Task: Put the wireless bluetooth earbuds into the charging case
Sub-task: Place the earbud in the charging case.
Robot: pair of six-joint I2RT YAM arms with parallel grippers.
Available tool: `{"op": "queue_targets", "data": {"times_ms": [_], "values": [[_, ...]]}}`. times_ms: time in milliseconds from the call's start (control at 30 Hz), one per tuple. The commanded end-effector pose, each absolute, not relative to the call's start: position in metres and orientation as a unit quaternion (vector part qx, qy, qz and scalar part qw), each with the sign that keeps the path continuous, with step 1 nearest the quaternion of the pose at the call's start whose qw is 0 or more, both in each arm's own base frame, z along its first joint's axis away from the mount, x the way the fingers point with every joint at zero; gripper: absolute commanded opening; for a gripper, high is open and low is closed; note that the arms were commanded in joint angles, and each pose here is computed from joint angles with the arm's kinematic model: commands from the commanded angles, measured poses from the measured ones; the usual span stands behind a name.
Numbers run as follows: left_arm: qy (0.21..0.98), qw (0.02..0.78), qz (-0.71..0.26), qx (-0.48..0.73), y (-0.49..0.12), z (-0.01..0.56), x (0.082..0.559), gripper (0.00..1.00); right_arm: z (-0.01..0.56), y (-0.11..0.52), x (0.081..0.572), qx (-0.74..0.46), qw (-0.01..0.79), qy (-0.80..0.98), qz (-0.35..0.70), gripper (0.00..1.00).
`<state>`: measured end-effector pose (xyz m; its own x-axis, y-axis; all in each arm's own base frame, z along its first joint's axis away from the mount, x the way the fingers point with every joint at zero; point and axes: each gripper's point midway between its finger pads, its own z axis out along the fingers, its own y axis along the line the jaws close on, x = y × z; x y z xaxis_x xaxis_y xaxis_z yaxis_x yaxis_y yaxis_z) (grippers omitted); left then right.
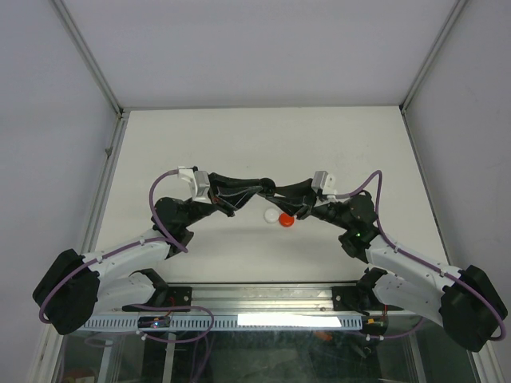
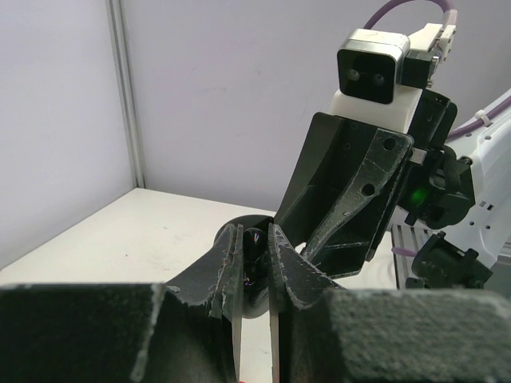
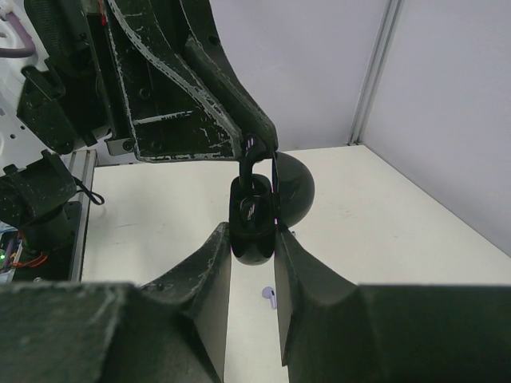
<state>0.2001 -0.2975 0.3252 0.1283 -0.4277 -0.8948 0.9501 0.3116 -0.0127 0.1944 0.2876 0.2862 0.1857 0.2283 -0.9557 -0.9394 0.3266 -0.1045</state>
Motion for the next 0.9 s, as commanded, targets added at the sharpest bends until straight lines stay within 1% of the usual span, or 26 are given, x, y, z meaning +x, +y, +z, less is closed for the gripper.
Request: {"op": "queue_targets", "data": {"times_ms": [0,367,667,800,867], "values": [[0.422,0.682,-0.512,0.308,-0.299,0.324,0.193,0.03,0.321,0.282,0.188,-0.372,0.706,0.416,0.437,0.00],[0.437,0.672,-0.511,0.310,-0.297,0.315,0.189,0.04,0.323,0.279,0.189,-0.366,0.713,0.413,0.432,0.00],[0.446,0.656,-0.514,0.327,-0.299,0.306,0.184,0.07,0.328,0.279,0.185,-0.361,0.713,0.407,0.442,0.00],[0.451,0.658,-0.513,0.316,-0.298,0.308,0.187,0.12,0.329,0.280,0.185,-0.361,0.713,0.403,0.446,0.00],[0.455,0.661,-0.511,0.307,-0.296,0.311,0.189,0.20,0.329,0.279,0.185,-0.361,0.713,0.404,0.446,0.00]]}}
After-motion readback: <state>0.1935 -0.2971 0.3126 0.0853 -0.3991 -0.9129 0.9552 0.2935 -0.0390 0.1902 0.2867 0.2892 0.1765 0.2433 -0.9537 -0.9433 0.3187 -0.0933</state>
